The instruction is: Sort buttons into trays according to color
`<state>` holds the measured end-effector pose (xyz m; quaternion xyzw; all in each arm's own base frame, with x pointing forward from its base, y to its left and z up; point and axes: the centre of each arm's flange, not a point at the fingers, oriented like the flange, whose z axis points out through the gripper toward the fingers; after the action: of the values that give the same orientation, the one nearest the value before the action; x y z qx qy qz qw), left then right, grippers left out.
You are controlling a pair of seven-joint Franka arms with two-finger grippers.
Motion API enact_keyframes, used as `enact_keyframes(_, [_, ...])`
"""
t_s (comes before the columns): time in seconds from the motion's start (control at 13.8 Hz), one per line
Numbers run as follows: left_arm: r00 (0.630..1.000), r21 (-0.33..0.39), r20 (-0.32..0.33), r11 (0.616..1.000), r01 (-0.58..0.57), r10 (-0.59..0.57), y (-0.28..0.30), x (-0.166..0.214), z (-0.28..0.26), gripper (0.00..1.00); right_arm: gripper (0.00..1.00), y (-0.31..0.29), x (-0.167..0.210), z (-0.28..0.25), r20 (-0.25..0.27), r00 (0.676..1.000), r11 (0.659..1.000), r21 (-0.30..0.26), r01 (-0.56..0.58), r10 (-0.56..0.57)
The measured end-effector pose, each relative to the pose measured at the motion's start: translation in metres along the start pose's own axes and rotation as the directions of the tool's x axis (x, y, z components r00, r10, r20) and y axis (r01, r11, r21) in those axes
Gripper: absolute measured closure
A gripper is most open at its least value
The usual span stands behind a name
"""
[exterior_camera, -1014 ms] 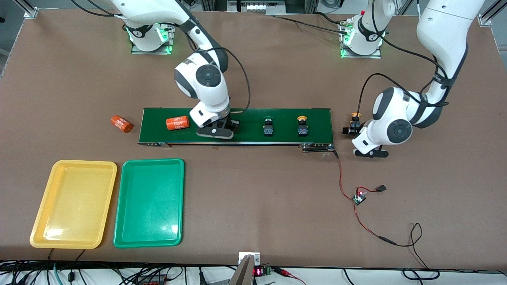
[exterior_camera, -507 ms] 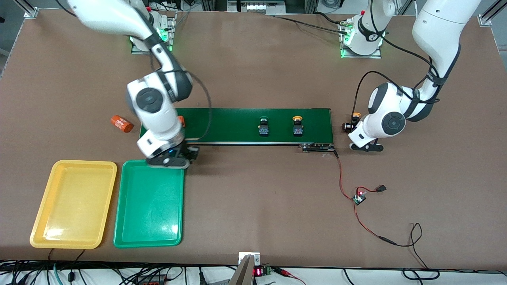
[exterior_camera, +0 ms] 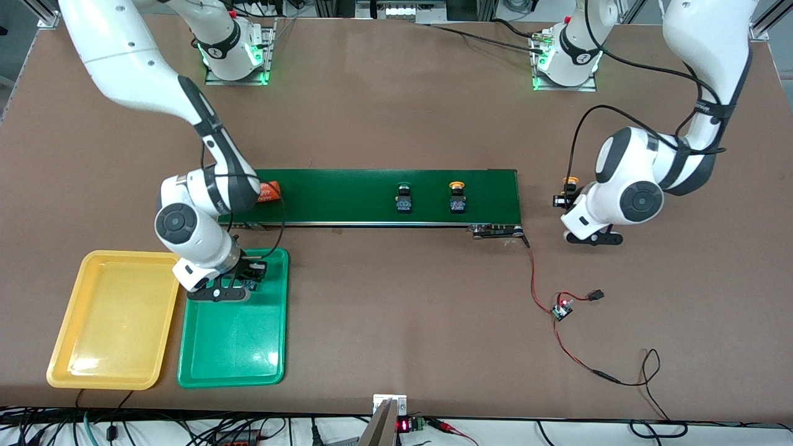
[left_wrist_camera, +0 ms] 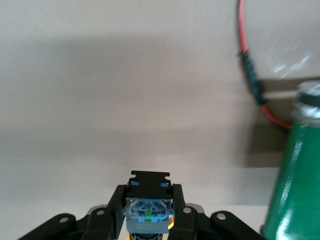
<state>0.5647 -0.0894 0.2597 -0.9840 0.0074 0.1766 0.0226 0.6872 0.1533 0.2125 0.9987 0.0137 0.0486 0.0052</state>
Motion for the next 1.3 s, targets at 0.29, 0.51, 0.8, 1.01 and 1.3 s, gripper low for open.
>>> enact_keyframes(0.29, [0.999,-0.074,-0.043,0.997,0.026,-0.030,0.053,0.001,-0.029,0.59,0.51,0.006,0.002,0.017,0.010,1.000,1.000,0.002,0.004,-0.004])
enact_keyframes(0.51, [0.995,-0.111,-0.082,0.993,0.039,-0.048,0.095,0.004,-0.019,0.59,0.25,0.001,0.004,0.013,0.001,1.000,1.000,0.007,0.009,-0.009])
enact_keyframes(0.8, [0.992,-0.139,-0.090,0.988,0.072,-0.085,0.123,0.006,-0.005,0.59,0.00,-0.023,-0.010,-0.019,-0.011,0.999,0.999,0.015,-0.034,0.034])
enact_keyframes(1.01, [0.991,-0.145,-0.091,0.986,0.086,-0.100,0.130,0.005,-0.008,0.53,0.00,-0.068,-0.059,-0.068,-0.001,0.994,0.994,0.030,-0.108,0.108])
enact_keyframes(1.3, [0.988,-0.154,-0.096,0.982,0.108,-0.124,0.134,0.004,-0.014,0.15,0.00,-0.159,-0.145,-0.115,0.023,0.982,0.980,0.062,-0.188,0.186])
